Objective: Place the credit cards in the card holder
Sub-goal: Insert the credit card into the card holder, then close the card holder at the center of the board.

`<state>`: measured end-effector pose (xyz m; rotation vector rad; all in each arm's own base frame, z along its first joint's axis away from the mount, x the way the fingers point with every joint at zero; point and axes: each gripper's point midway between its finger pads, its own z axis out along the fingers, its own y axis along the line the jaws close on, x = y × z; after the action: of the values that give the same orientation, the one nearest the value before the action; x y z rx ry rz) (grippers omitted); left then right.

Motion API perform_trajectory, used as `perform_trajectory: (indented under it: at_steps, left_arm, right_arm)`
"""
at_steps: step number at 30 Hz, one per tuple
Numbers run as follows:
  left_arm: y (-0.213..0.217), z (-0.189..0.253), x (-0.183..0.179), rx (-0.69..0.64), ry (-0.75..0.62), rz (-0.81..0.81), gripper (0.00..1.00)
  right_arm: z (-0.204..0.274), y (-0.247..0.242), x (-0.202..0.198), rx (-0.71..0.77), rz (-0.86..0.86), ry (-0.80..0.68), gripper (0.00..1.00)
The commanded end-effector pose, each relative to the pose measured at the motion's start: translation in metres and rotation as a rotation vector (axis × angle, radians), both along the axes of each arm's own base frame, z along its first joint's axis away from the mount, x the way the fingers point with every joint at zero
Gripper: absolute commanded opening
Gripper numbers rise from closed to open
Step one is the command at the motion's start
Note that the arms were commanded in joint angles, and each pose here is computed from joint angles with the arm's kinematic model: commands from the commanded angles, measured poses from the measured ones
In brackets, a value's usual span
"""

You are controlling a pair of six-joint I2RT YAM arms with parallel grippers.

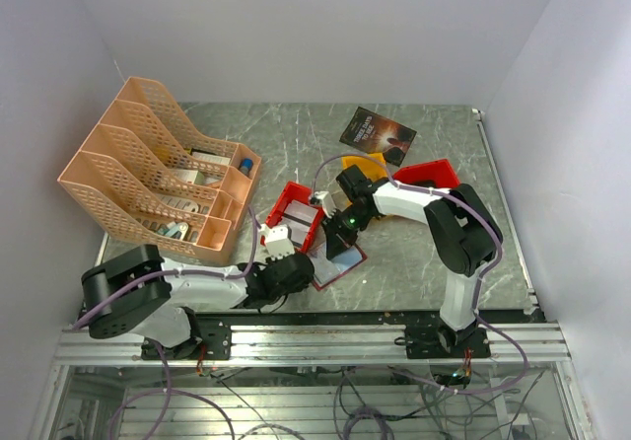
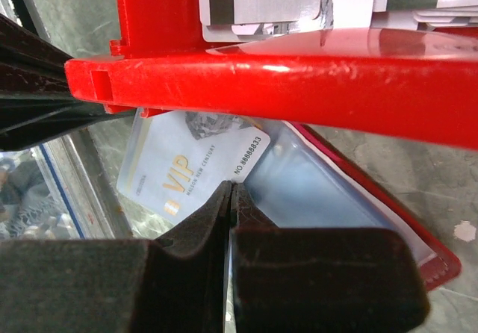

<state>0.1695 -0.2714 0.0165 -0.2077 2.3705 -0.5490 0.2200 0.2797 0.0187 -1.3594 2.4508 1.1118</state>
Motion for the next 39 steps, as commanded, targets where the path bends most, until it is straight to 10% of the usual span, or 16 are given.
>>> perform_trajectory:
  at_steps: [1,14,24,39]
  left_arm:
    - [-0.004,-0.011,0.002,0.030,0.021,-0.035,0.07]
    - [0.001,-0.012,0.007,0.060,0.011,-0.046,0.07]
    - [0.010,0.010,-0.012,-0.047,-0.017,-0.138,0.26]
    - [0.001,0.043,0.007,0.208,-0.252,-0.445,0.85]
  right_arm:
    - [-0.005,0.005,-0.013,0.027,0.012,0.062,0.00]
    - [0.021,0.007,-0.008,0.125,0.023,0.058,0.00]
    - [0.042,-0.002,0.008,0.161,0.016,-0.059,0.03]
    - [0.010,-0.012,0.014,0.041,-0.020,-0.029,0.05]
